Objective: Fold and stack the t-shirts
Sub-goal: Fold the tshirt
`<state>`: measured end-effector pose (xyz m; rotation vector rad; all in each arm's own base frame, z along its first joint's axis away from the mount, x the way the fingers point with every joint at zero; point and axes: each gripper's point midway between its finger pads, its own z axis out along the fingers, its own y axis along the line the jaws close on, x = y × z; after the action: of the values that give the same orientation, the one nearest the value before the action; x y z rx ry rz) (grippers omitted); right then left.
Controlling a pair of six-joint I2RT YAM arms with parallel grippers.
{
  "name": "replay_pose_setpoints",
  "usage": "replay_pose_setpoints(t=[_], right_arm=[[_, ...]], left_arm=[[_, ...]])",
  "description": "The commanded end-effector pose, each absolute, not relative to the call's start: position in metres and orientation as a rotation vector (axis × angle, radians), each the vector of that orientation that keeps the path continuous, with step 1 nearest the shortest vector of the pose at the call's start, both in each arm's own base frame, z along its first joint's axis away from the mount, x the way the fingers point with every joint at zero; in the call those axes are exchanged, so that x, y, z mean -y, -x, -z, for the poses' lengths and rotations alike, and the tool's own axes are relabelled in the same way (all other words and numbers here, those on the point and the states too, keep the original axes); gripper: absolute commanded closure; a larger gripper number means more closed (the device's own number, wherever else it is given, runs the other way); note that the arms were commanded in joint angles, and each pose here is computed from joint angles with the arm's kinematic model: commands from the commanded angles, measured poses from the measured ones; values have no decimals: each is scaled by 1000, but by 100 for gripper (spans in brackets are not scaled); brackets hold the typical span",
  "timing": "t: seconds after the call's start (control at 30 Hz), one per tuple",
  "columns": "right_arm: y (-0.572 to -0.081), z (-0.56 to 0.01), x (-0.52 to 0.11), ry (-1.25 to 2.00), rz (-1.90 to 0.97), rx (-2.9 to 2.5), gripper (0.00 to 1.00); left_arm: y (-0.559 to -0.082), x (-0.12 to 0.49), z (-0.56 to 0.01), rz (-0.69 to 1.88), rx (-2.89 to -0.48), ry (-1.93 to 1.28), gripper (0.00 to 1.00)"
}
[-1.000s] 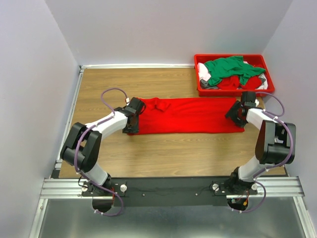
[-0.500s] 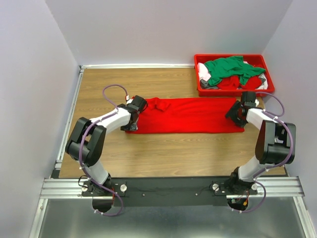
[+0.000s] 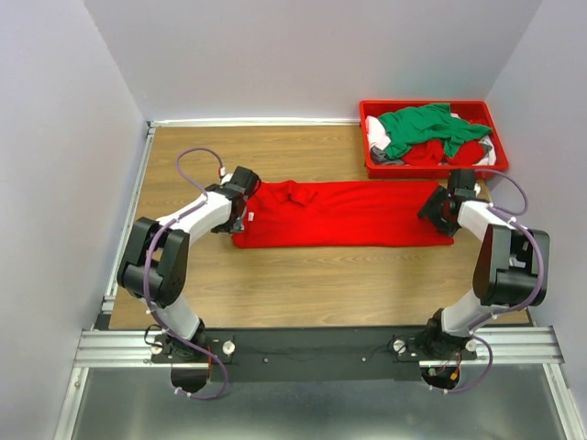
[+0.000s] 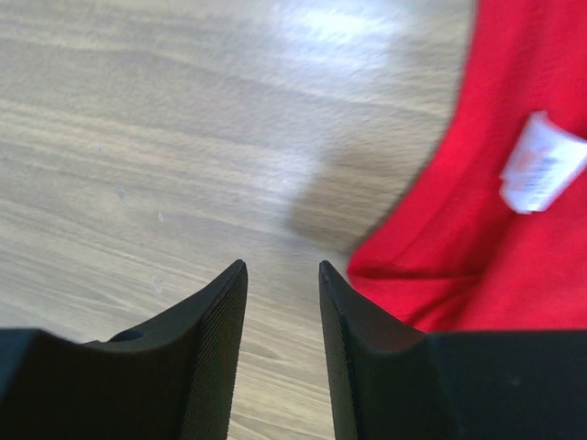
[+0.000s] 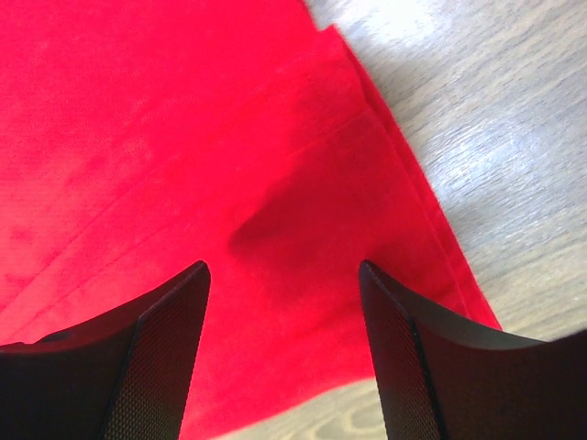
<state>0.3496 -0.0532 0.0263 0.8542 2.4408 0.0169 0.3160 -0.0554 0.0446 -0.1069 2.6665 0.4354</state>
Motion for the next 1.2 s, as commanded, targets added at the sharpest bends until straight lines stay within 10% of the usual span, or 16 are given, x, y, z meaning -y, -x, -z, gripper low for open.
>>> replay_pose_setpoints(t=[0.0, 0.43, 0.9, 1.17], right_arm=[[-352, -54, 47, -748, -66, -2419, 26], [-380, -166, -128, 116, -390, -2228, 27], [-405, -126, -277, -272, -1363, -2173, 48], [-401, -92, -312, -305, -1456, -2230, 49]], left_arm=[[-334, 77, -84, -250, -2578, 111, 51], [-358, 172, -136, 466, -2385, 51, 46], [-425, 228, -105, 852, -2356, 151, 49], [-433, 219, -86, 809, -2367, 190, 49]])
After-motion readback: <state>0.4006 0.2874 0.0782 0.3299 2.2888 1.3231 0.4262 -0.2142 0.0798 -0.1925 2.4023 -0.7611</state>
